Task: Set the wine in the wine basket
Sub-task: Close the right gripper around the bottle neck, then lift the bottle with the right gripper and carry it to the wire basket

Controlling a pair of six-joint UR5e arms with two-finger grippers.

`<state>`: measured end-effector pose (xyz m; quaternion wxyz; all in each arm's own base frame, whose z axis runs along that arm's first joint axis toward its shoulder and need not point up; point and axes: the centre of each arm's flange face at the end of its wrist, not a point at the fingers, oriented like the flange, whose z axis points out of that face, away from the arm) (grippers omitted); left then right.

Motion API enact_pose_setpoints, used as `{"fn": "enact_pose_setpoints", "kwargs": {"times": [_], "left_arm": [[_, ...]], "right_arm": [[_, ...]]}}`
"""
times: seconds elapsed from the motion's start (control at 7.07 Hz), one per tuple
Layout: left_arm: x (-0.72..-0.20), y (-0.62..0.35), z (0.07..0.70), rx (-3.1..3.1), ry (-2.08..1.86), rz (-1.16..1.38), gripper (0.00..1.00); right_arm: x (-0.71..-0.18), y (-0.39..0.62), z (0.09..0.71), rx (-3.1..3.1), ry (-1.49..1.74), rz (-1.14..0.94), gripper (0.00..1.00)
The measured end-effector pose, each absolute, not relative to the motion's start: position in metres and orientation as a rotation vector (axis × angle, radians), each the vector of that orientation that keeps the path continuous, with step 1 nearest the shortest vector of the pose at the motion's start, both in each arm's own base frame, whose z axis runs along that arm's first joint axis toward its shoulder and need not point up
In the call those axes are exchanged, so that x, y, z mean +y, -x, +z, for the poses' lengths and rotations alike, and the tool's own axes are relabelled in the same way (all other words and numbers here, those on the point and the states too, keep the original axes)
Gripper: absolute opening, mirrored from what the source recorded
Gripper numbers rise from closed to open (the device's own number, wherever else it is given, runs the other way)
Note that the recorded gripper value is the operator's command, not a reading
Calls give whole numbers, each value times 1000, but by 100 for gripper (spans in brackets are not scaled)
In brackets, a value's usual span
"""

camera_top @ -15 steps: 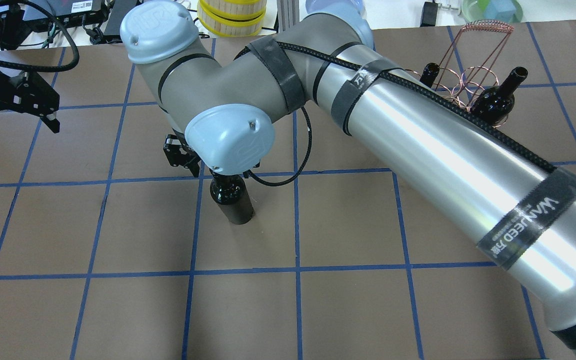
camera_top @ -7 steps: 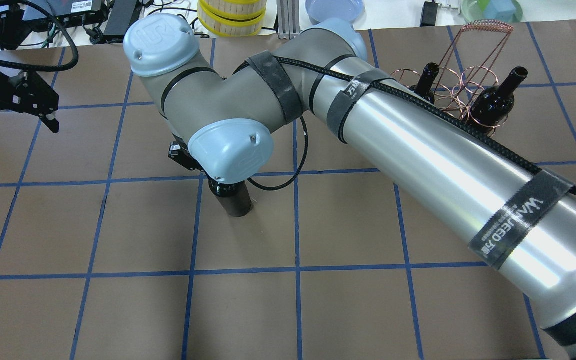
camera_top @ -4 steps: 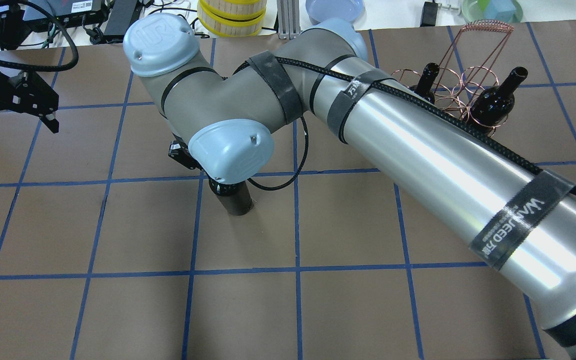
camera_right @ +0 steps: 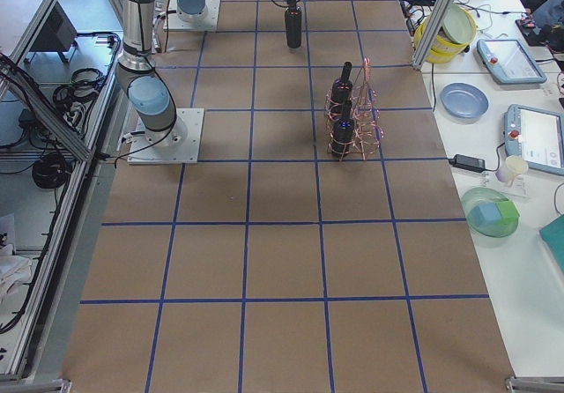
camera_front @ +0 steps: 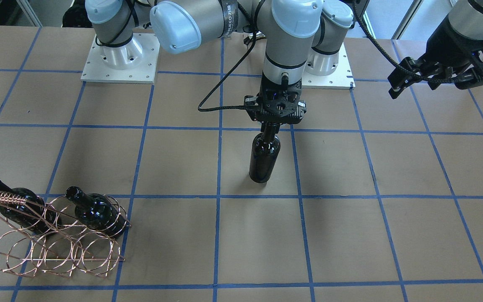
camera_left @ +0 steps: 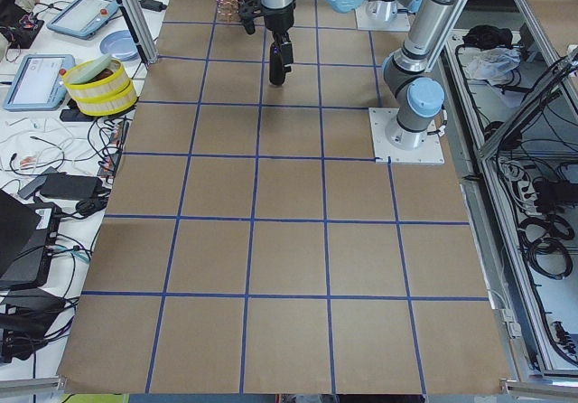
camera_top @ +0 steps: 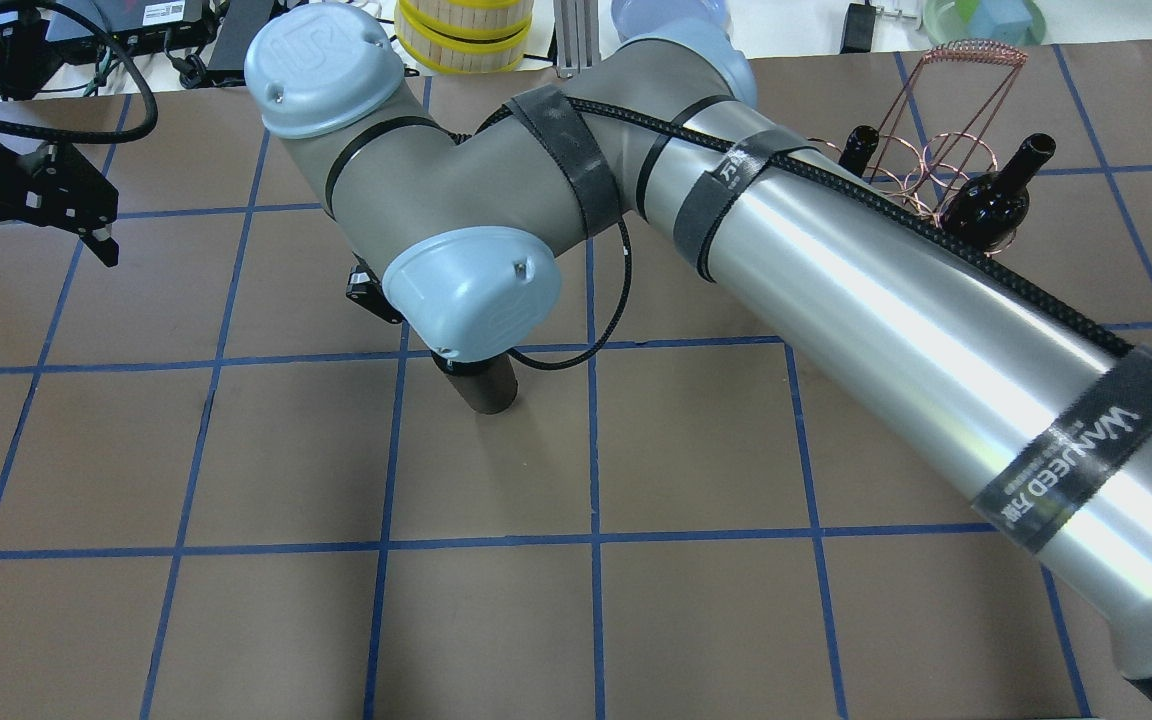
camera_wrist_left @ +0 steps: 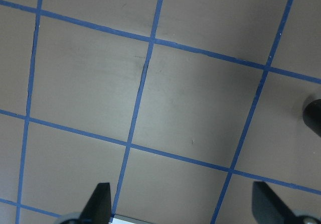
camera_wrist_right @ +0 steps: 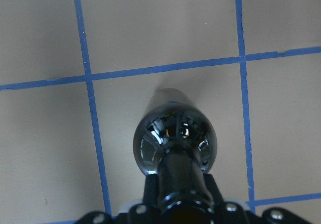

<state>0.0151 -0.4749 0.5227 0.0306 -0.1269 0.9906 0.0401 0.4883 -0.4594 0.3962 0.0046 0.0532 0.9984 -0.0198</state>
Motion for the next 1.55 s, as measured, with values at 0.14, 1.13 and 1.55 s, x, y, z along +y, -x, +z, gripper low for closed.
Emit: {"fn": "enact_pose_setpoints", "kwargs": {"times": [0.14,1.13,1.55], "left_arm": [[-475,-15,523,3050,391,125,100],[-474,-16,523,3039,387,128,100],[-474,-16,523,3038,387,129,100]], "right_arm": [[-460,-486,398,3129,-170,-67,18],[-501,-303,508,3167,-187,-65,17],[-508,-226,531,3239,-46,-23,15]]}}
